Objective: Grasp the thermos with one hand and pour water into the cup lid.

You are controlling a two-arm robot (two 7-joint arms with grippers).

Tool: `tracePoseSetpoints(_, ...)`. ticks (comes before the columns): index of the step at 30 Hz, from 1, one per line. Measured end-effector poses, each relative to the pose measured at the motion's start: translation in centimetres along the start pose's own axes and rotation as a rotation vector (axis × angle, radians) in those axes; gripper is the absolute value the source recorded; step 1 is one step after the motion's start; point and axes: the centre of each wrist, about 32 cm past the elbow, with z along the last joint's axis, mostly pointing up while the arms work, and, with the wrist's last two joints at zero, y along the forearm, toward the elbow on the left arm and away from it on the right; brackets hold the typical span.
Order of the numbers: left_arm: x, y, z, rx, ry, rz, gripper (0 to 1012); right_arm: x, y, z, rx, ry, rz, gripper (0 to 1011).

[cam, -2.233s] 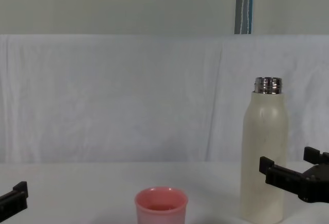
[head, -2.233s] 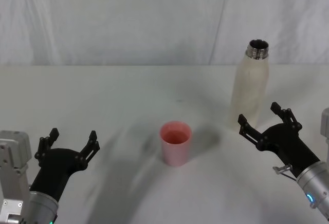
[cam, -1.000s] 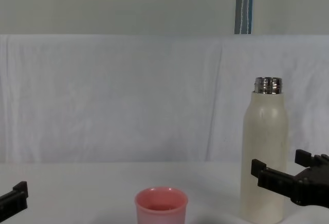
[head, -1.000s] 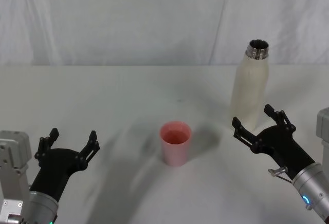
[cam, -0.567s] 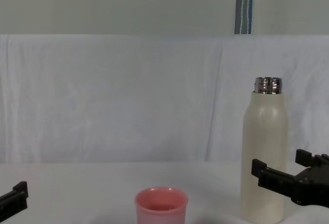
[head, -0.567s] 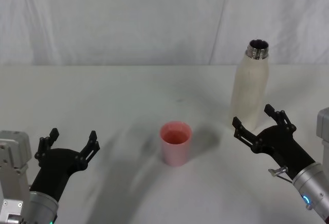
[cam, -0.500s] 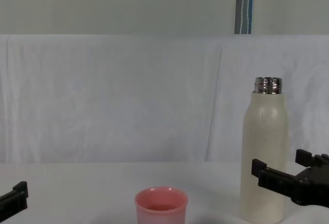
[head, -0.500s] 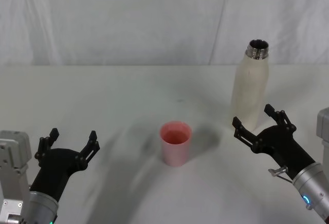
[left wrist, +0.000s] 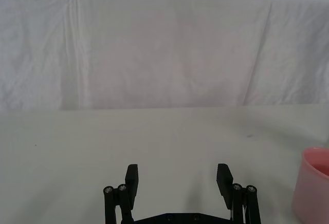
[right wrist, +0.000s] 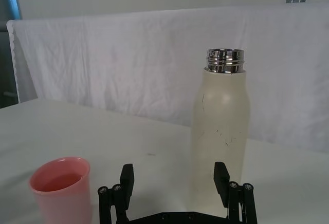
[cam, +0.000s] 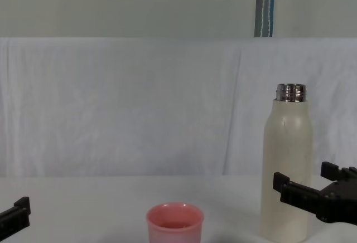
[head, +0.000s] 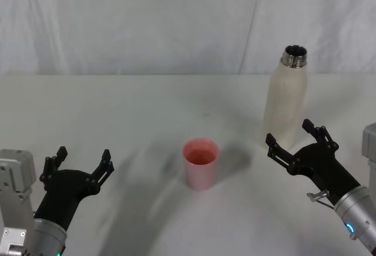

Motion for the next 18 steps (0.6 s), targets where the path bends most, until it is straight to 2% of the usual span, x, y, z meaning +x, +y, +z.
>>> tracePoseSetpoints(18,0.0,0.0,0.0,0.0,0.0,0.0,1001,0.0,0.0,0.0,0.0,0.0,0.0,1001)
